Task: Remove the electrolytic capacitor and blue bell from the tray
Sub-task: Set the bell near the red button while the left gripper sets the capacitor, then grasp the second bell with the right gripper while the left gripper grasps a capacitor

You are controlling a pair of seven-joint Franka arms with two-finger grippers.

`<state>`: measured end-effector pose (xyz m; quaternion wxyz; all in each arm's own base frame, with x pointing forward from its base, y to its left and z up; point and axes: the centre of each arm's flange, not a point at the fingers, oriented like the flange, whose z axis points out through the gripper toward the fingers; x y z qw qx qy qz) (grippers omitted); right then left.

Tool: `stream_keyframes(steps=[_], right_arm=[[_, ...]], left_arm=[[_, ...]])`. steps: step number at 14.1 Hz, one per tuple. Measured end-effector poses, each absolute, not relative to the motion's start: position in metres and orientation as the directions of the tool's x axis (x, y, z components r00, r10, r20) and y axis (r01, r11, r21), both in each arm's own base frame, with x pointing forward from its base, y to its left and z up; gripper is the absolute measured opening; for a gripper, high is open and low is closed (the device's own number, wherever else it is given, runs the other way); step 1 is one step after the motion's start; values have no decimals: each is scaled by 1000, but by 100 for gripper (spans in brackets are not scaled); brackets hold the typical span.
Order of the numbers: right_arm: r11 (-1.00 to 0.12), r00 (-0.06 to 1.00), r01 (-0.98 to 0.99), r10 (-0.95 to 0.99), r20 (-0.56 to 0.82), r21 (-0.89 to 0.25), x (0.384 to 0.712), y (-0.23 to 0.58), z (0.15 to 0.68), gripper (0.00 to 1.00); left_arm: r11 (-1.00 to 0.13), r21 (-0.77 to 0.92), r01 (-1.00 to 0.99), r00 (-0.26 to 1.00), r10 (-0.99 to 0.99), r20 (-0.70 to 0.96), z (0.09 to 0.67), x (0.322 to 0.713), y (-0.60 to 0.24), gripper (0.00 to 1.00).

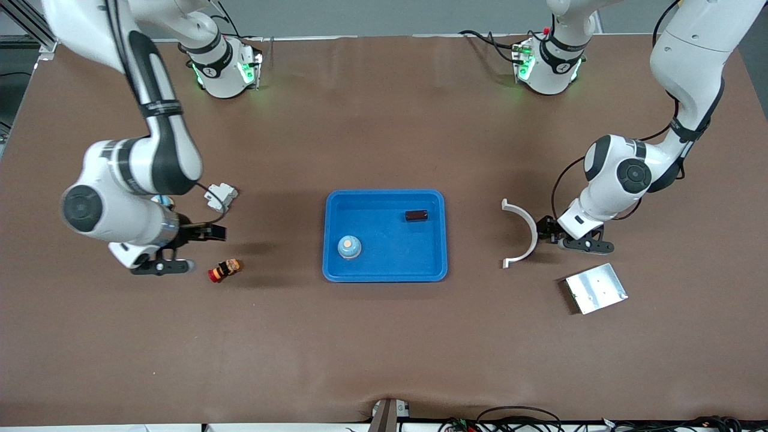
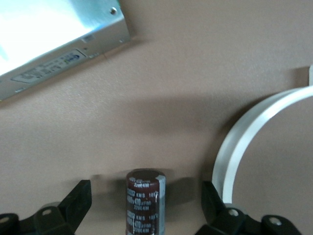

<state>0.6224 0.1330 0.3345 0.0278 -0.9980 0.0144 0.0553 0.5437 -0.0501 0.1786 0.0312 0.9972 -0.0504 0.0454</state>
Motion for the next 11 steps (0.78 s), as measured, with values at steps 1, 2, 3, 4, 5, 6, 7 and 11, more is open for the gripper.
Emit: stream_keyframes(steps=[1,2,3,4,5,6,7,11], right_arm=[[-998,994,-52,-47,-96,-47,621,167,336,100],[-996,994,-74,-70,-79,-42,620,202,339,100],[-994,993,-104,-102,-62,-38,620,236,342,100],[-989,989,-145,-143,-44,-36,620,269,344,100],[-980,981,-195,-194,-29,-36,621,302,342,100],[-970,970,-241,-240,-23,-35,620,331,335,100],[-961,961,-277,-276,-16,-28,618,355,322,100],[-945,946,-324,-325,20,-33,611,406,263,100]], left_arm=[[-994,57,-94,991,-88,98,181,545,-50,100],[-995,55,-88,991,-82,105,184,547,-49,100],[-996,52,-79,992,-73,107,188,549,-49,100],[-997,45,-60,993,-55,100,194,552,-48,100],[-999,36,-33,996,-30,86,200,555,-47,100],[-1000,26,0,997,2,73,208,560,-47,100],[-999,22,40,997,42,64,217,565,-52,100],[-950,73,303,950,307,50,238,563,-115,100]])
